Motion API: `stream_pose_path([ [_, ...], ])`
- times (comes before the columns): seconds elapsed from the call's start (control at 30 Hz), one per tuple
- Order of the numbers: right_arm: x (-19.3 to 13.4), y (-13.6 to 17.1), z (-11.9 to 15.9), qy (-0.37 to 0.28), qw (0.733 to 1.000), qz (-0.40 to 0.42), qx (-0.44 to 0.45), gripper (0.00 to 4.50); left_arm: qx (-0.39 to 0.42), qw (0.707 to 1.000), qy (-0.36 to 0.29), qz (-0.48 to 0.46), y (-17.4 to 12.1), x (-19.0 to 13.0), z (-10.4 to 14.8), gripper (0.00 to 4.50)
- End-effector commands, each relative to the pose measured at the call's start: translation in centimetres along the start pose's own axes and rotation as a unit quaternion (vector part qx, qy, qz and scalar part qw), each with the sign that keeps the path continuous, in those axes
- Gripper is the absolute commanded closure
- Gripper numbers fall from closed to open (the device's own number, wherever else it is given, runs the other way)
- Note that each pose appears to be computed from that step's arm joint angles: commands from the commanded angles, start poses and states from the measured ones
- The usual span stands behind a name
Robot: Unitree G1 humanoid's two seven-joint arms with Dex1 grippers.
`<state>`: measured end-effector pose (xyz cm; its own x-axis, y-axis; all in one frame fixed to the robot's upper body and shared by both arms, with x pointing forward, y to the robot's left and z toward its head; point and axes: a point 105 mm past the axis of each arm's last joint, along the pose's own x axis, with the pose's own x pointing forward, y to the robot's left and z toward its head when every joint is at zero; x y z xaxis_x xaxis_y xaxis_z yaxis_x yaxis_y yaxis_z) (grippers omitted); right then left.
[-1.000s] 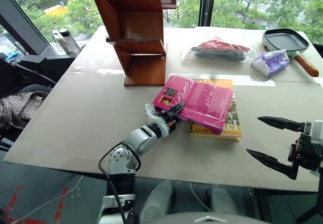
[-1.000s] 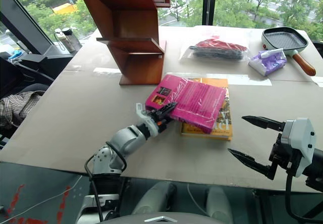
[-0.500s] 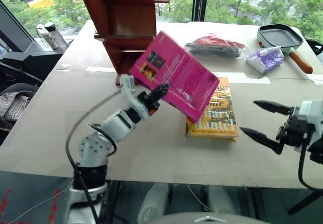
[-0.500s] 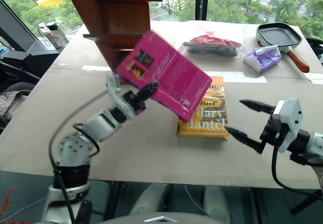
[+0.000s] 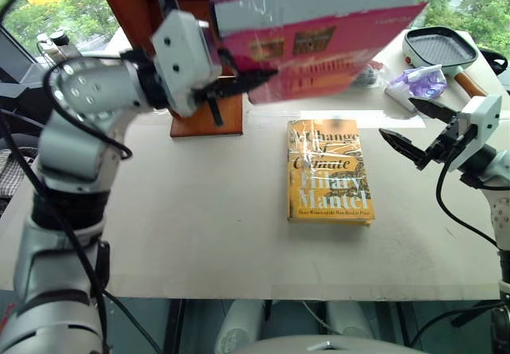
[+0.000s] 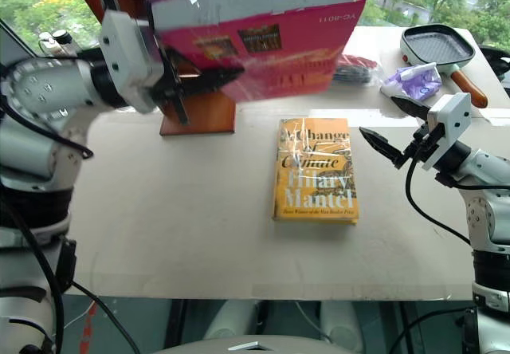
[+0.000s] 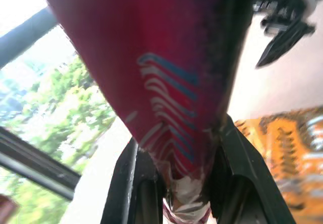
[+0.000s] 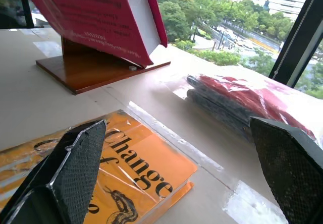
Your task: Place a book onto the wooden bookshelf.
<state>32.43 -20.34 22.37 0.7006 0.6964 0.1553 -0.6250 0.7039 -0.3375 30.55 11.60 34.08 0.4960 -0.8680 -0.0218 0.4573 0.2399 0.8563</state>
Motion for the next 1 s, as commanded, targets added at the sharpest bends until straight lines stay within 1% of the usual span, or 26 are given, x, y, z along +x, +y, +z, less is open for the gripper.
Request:
stream_pose_path([
  [0.03,1.0,-0.9,1.4,-0.027,0.999,0.013,-0.034,0.00,0.122,0.991,0.056,0.025,3.5,-0.7,2.1,4.00],
  [0.13,2.2,-1.4,2.5,-0.047,0.997,0.028,-0.051,0.00,0.122,0.987,0.096,0.027,5.3,-0.9,3.5,4.00],
  [0.17,2.5,-1.6,2.8,-0.053,0.996,0.029,-0.060,0.00,0.076,0.988,0.137,0.002,5.1,-1.4,2.9,4.00],
  [0.2,2.8,-1.8,3.1,-0.057,0.996,0.029,-0.067,0.00,0.060,0.983,0.176,-0.012,5.0,-2.0,2.2,4.00],
  [0.23,3.0,-2.1,3.5,-0.064,0.995,0.029,-0.074,0.00,0.065,0.973,0.218,-0.031,4.9,-3.0,1.4,4.00],
  [0.27,3.2,-2.3,3.8,-0.070,0.994,0.030,-0.080,0.00,0.079,0.964,0.250,-0.038,5.1,-3.8,1.0,4.00],
  [0.4,3.6,-2.9,4.3,-0.077,0.992,0.037,-0.095,0.00,0.123,0.950,0.286,-0.019,7.3,-4.8,2.0,4.00],
  [0.5,4.0,-3.4,4.8,-0.085,0.990,0.045,-0.104,0.00,0.199,0.918,0.343,-0.005,8.9,-5.7,1.4,4.00],
  [0.57,4.4,-3.6,5.1,-0.089,0.989,0.048,-0.108,0.00,0.210,0.913,0.349,0.001,9.4,-5.6,1.2,4.00],
  [0.6,4.7,-3.6,5.2,-0.089,0.989,0.049,-0.110,0.00,0.221,0.906,0.361,0.006,9.9,-5.5,1.1,4.00],
  [0.7,5.2,-3.4,5.6,-0.094,0.988,0.056,-0.112,0.00,0.221,0.890,0.400,-0.010,10.3,-6.0,-0.4,4.00],
  [0.73,5.3,-3.2,5.8,-0.099,0.987,0.061,-0.112,0.00,0.209,0.882,0.423,-0.019,10.2,-6.5,-1.3,4.00],
  [0.8,5.5,-2.8,6.4,-0.108,0.985,0.071,-0.113,0.00,0.201,0.853,0.481,-0.043,9.6,-7.9,-3.2,4.00],
  [0.87,5.3,-2.0,7.5,-0.126,0.982,0.088,-0.113,0.00,0.167,0.830,0.529,-0.057,8.2,-8.5,-5.2,4.00],
  [1.0,4.4,-1.1,9.3,-0.159,0.976,0.111,-0.098,0.00,0.124,0.815,0.563,-0.053,6.4,-7.9,-7.5,4.00],
])
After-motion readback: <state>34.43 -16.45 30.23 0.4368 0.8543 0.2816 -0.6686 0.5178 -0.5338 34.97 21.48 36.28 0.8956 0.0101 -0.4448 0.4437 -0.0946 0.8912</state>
